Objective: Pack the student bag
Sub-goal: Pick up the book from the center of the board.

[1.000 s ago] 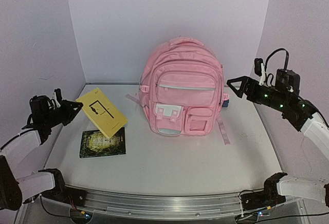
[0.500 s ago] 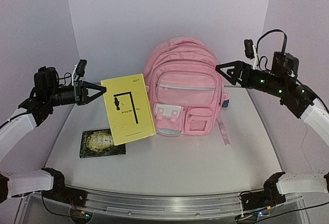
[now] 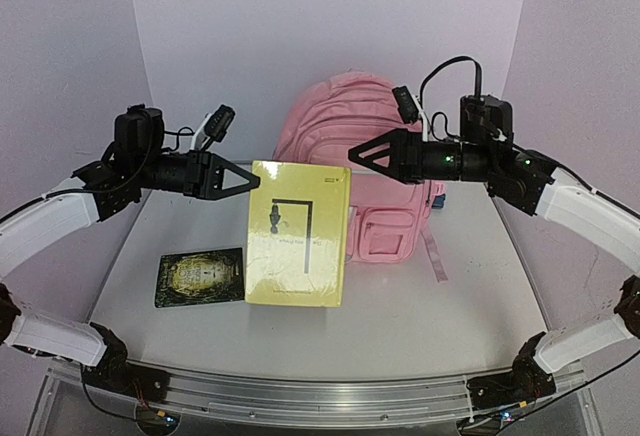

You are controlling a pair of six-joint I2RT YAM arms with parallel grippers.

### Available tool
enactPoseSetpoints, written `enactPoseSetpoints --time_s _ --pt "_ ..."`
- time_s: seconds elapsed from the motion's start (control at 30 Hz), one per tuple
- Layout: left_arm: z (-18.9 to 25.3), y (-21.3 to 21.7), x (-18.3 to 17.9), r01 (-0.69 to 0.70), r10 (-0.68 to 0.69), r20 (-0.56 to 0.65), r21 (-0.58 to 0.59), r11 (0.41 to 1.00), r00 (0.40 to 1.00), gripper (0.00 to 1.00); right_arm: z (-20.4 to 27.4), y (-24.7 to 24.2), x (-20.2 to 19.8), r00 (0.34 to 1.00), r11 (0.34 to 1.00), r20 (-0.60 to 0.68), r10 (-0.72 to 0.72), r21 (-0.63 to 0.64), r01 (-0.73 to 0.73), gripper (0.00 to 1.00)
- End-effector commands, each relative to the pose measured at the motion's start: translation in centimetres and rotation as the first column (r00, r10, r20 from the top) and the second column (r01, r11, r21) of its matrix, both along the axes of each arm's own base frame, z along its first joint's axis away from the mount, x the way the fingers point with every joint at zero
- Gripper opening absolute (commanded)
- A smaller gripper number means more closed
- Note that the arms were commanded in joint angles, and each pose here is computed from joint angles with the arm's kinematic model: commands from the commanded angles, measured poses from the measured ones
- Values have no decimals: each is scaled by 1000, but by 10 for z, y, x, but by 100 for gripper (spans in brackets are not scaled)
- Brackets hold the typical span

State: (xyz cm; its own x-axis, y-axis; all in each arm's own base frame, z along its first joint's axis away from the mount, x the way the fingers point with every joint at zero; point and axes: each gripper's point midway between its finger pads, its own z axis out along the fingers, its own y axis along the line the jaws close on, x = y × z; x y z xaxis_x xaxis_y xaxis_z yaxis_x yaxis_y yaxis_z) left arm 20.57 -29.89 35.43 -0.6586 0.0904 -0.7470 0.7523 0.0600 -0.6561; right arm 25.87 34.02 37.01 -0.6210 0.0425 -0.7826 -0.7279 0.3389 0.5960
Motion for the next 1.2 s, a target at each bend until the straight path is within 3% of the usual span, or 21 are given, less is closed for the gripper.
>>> enactPoseSetpoints --time_s 0.0,0.27,0.47,0.57,0.63,0.73,0.87,0.97,1.07,1.17 --pt "61 -10 -13 91 -63 197 -135 987 978 0 9 6 -8 998 997 5 55 60 -55 91" --pt "66 -19 -7 134 -98 198 -177 975 975 0 -17 17 -20 987 987 -40 154 56 -151 77" --pt "65 -21 2 98 -64 196 -169 981 979 0 10 16 -44 967 956 23 252 149 -253 56" --pt "59 -24 11 60 -31 181 -157 986 983 0 23 12 -54 958 941 56 282 180 -287 37" --pt "55 -26 16 43 -16 170 -154 987 985 0 27 10 -55 960 943 68 270 185 -278 20" --pt "55 -29 21 40 -14 161 -161 986 987 0 34 6 -52 969 951 93 230 191 -244 4" --pt "52 -38 30 41 -20 146 -142 989 989 2 53 -9 -36 985 971 162 65 217 -100 0" --pt "51 -40 45 -27 41 175 -84 996 984 41 86 -34 -22 961 966 243 -131 248 69 0" --pt "52 -39 69 -149 151 238 -27 988 959 76 121 -64 -9 886 935 332 -323 258 244 0" --pt "48 -40 93 -233 212 301 34 972 930 87 154 -91 2 787 884 407 -464 264 385 0"
